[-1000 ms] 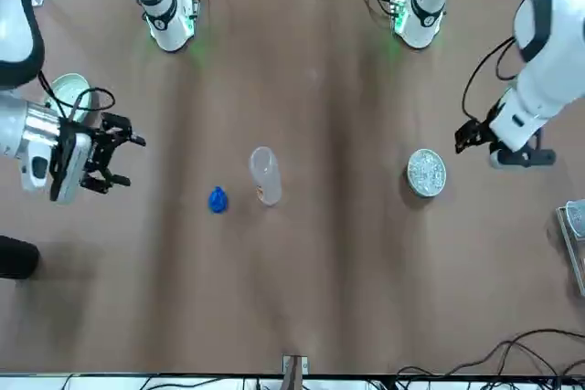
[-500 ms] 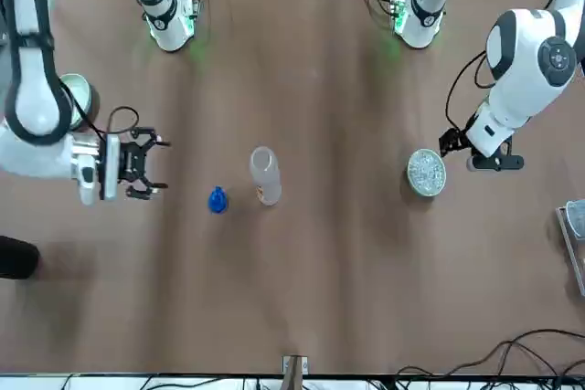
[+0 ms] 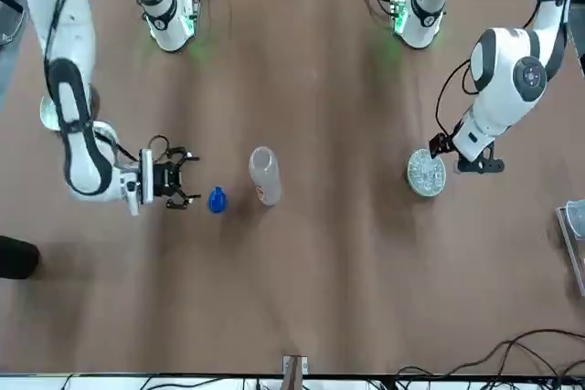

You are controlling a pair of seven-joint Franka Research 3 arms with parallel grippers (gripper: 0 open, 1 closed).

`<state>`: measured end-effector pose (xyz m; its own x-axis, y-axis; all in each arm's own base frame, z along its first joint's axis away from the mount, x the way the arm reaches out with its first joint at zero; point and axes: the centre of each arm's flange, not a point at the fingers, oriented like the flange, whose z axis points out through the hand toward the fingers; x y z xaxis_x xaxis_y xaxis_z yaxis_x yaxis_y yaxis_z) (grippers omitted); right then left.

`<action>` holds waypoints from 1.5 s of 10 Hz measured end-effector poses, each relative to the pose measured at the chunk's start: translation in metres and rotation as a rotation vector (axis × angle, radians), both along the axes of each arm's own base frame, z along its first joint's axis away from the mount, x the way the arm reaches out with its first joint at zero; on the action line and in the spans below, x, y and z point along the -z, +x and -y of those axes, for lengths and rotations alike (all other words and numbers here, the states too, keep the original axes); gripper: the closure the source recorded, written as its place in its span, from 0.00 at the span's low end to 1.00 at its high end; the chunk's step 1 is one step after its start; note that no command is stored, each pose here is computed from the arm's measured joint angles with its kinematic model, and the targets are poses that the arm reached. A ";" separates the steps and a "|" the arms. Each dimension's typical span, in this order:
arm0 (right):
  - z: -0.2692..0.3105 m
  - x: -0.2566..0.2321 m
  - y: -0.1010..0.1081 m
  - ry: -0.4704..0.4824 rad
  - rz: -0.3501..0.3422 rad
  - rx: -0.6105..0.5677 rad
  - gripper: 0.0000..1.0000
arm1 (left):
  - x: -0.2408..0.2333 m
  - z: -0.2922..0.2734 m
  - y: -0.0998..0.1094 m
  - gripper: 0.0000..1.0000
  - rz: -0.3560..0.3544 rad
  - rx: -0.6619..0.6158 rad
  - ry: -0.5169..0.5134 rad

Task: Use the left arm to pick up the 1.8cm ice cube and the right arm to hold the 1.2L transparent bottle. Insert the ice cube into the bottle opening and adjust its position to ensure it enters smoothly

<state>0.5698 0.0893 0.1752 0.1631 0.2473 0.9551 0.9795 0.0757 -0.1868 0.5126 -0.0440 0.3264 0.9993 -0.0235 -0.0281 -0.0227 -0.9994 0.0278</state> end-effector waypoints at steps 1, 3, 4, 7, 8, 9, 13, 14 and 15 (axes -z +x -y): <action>-0.019 0.008 -0.002 0.049 0.022 0.004 0.00 | 0.009 0.000 0.000 0.01 -0.010 0.003 0.000; -0.051 0.012 -0.003 0.109 0.067 0.016 0.00 | 0.027 0.000 0.001 0.01 -0.029 0.015 0.008; -0.062 0.018 -0.005 0.127 0.085 0.022 0.00 | 0.037 -0.001 0.002 0.01 -0.038 0.020 0.011; -0.078 0.042 -0.009 0.177 0.138 0.071 0.00 | 0.060 -0.001 0.002 0.02 -0.049 0.023 0.010; -0.086 0.050 -0.012 0.197 0.143 0.086 0.00 | 0.067 -0.001 -0.001 0.02 -0.045 0.023 0.009; -0.096 0.056 -0.016 0.221 0.143 0.100 0.00 | 0.074 -0.001 -0.006 0.02 -0.039 0.022 0.008; -0.118 0.074 -0.027 0.254 0.136 0.107 0.00 | 0.089 0.000 -0.012 0.02 -0.040 0.024 0.005; -0.122 0.076 -0.027 0.263 0.132 0.117 0.00 | 0.095 0.000 -0.012 0.02 -0.042 0.024 0.004; -0.128 0.078 -0.028 0.276 0.131 0.132 0.00 | 0.100 0.000 -0.013 0.02 -0.047 0.024 0.003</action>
<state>0.5414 0.2169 0.0976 0.0475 -0.0388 0.9981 0.9985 -0.0236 -0.0484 0.5000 -0.0442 0.2265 0.9960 -0.0473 -0.0755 -0.0454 -0.9986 0.0266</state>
